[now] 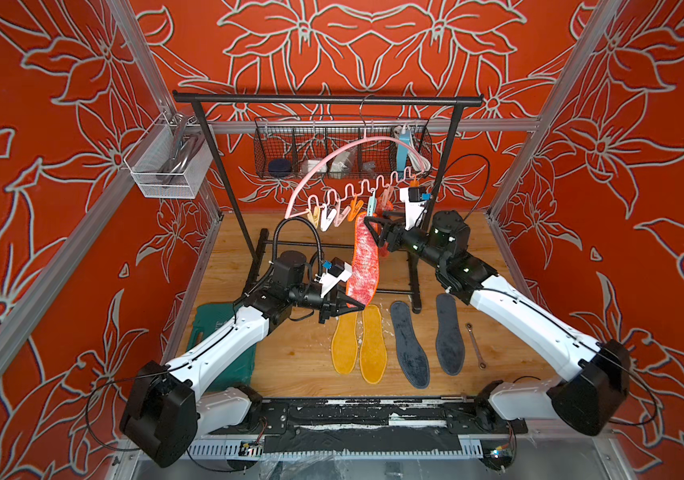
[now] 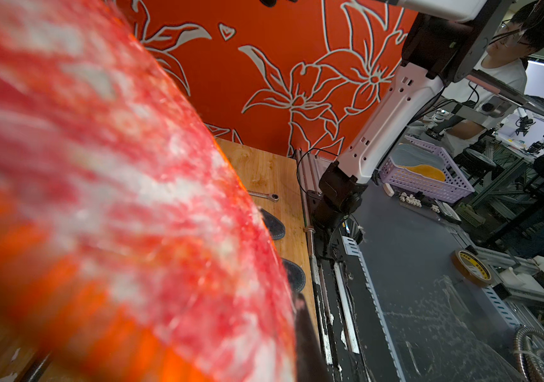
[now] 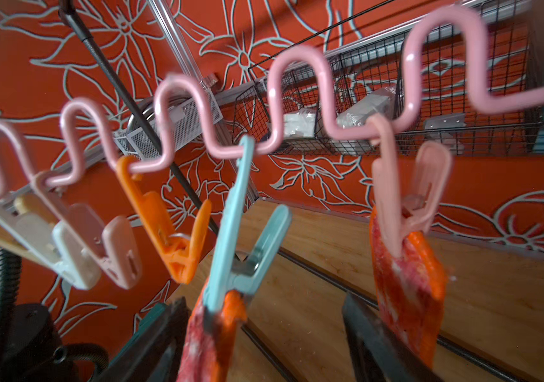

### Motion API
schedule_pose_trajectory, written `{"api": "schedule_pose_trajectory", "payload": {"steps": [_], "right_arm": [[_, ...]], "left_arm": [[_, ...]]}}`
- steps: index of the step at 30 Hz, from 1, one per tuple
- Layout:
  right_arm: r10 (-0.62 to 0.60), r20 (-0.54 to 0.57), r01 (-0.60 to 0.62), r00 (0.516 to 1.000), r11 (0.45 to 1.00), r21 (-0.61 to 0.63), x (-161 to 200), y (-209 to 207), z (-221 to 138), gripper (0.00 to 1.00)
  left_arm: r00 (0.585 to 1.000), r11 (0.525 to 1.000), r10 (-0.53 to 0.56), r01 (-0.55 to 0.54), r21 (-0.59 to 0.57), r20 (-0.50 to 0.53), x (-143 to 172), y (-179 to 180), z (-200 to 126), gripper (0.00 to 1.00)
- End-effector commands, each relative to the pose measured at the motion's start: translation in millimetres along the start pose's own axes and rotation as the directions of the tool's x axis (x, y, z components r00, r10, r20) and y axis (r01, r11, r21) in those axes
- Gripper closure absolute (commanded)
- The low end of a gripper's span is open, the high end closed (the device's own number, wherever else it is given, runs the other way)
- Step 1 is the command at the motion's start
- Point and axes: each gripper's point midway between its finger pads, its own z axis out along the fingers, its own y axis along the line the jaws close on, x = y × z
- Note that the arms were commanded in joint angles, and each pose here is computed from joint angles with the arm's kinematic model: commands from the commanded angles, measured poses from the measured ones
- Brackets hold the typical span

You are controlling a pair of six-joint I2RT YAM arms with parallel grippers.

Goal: Take the shoe insoles off the hanger
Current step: Remove the insole from the hanger, then open the clamp at the hanger.

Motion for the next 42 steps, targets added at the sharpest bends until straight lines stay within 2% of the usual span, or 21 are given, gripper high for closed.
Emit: {"api": "schedule_pose_trajectory", "payload": {"steps": [1, 10, 13, 17, 18, 27, 34, 42], "right_arm": [[0.023, 0.041, -0.019, 0.999, 0.995, -0.094, -26, 16, 4, 0.25], [0.079, 0.038, -0.073, 0.996, 0.987, -0.146, -41, 14, 22, 0.49], [0.077, 0.030, -0.070, 0.997, 0.977, -0.199, -41, 20, 26, 0.63], [0.066, 0.037, -0.056, 0.997, 0.973, -0.226, -44, 22, 27, 0.88], [0.065, 0.038, -0.055, 0.997, 0.973, -0.222, -45, 22, 27, 0.91], [0.046, 0.050, -0.036, 0.998, 0.983, -0.178, -47, 13, 22, 0.92], [0.053, 0.041, -0.045, 0.998, 0.982, -0.184, -47, 11, 24, 0.91], [0.052, 0.033, -0.046, 0.998, 0.983, -0.176, -46, 8, 24, 0.89]], "left_arm": [[0.999, 0.998, 0.043, -0.043, 0.039, -0.001, -3, -12, -2, 1.00], [0.999, 0.998, 0.046, -0.045, 0.049, -0.018, 0, -12, -1, 1.00], [0.999, 0.998, 0.040, -0.039, 0.048, -0.026, 2, -9, 0, 1.00], [0.998, 0.998, 0.046, -0.044, 0.039, -0.049, 11, -5, 2, 1.00], [0.997, 0.998, 0.050, -0.049, 0.035, -0.052, 13, -5, 2, 1.00], [0.973, 0.985, 0.173, -0.168, 0.045, -0.153, 42, -14, -6, 1.00], [0.906, 0.954, 0.298, -0.295, 0.055, -0.301, 89, -16, -17, 1.00], [0.818, 0.925, 0.360, -0.377, 0.055, -0.448, 133, -21, -35, 1.00]]}}
